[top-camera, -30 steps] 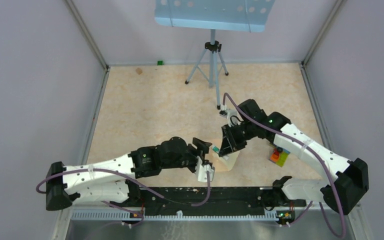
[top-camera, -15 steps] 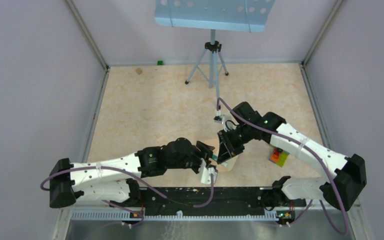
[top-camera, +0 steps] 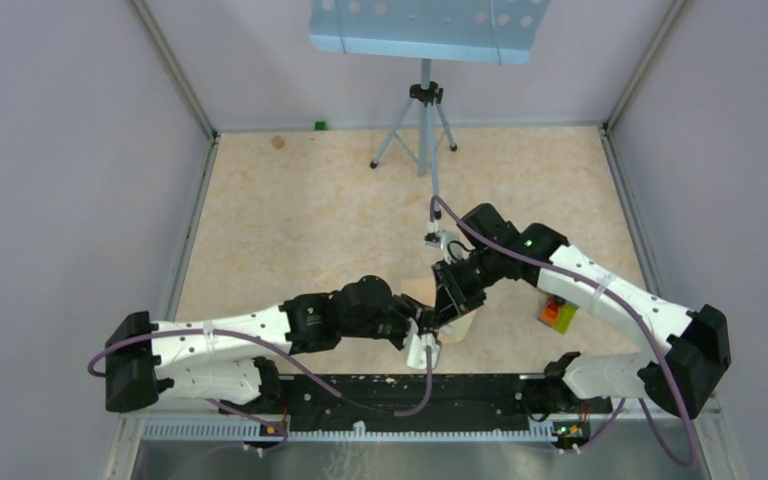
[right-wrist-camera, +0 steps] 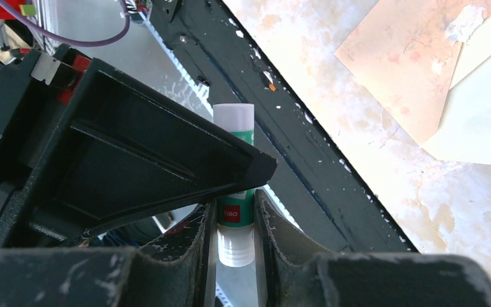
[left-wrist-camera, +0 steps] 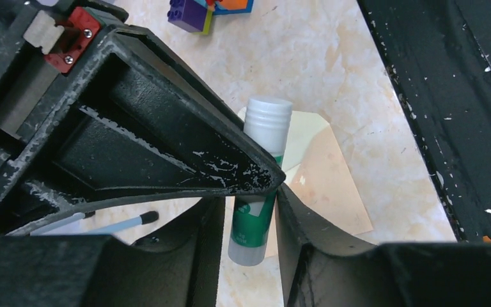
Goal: Place the letter into the envelope and seal it
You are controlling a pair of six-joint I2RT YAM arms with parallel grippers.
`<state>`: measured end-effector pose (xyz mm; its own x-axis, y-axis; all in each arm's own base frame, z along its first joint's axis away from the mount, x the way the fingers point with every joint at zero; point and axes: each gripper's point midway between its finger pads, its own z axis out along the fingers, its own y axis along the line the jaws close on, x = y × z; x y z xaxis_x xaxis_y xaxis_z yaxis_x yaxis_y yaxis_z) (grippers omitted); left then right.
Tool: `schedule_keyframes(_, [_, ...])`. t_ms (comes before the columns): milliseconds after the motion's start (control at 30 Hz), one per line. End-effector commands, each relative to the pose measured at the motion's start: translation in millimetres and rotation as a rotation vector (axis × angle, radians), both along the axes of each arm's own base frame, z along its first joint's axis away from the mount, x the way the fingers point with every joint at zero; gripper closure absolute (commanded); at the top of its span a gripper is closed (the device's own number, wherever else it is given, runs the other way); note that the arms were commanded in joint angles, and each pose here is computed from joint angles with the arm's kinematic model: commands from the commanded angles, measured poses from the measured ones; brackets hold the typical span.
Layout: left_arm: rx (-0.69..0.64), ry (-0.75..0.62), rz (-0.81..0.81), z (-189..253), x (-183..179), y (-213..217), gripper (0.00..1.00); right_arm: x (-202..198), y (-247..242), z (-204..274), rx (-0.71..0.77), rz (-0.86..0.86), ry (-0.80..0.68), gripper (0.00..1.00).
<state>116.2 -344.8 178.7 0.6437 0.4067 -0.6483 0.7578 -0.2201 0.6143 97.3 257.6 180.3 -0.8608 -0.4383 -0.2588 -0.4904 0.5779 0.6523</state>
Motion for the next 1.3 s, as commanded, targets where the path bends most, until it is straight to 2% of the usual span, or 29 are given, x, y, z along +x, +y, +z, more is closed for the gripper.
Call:
schedule_keyframes(0, [-0.068,0.042,-0.034,10.3,-9.0,-13.2,0.66,2.0,9.5,12.7,0.046,0.01,-0.02,1.0])
schedule_keyframes(133, [-0.064,0.063,-0.025,7.5,-9.1,-14.4,0.88,2.7,9.8,11.2,0.042,0.004,-0.018,1.0])
schedule_keyframes(167, [-0.068,0.076,-0.005,7.7,-7.4,-15.0,0.96,3.2,9.9,11.9,0.041,0.0,-0.021,0.95])
schedule_keyframes(200, [-0.072,0.092,0.03,8.2,-3.4,-15.7,1.0,5.4,9.8,12.8,0.04,-0.01,-0.031,0.85])
schedule_keyframes(300, [-0.113,0.186,0.2,12.5,12.7,-12.7,1.0,15.8,6.2,18.5,0.025,-0.057,-0.099,0.52])
schedule_keyframes(367, [-0.173,0.235,0.257,18.3,19.4,-11.0,1.0,25.8,1.0,24.0,0.007,-0.109,-0.16,0.41])
schedule_keyframes(433, [-0.234,0.317,0.308,22.3,24.2,-6.0,1.0,35.7,-3.3,32.7,0.007,-0.169,-0.223,0.35])
schedule_keyframes(600, [-0.349,0.509,0.367,34.8,34.5,3.5,1.0,47.7,-2.8,52.3,0.069,-0.26,-0.294,0.34])
schedule_keyframes(700, [-0.4,0.575,0.394,40.7,38.2,3.4,1.0,55.3,3.7,57.0,0.102,-0.292,-0.306,0.39])
schedule_keyframes(867, [-0.443,0.629,0.405,44.1,37.9,1.7,1.0,71.8,10.6,59.9,0.105,-0.341,-0.334,0.51])
schedule_keyframes(1033, [-0.452,0.664,0.426,42.1,38.9,2.7,1.0,82.9,13.5,67.7,0.106,-0.37,-0.365,0.55])
schedule_keyframes(1200, [-0.472,0.667,0.429,42.6,40.2,3.3,1.0,83.8,19.1,66.2,0.113,-0.36,-0.348,0.63])
schedule_keyframes(1267, [-0.477,0.678,0.443,41.6,41.9,4.3,1.0,82.7,18.9,64.3,0.107,-0.357,-0.342,0.63])
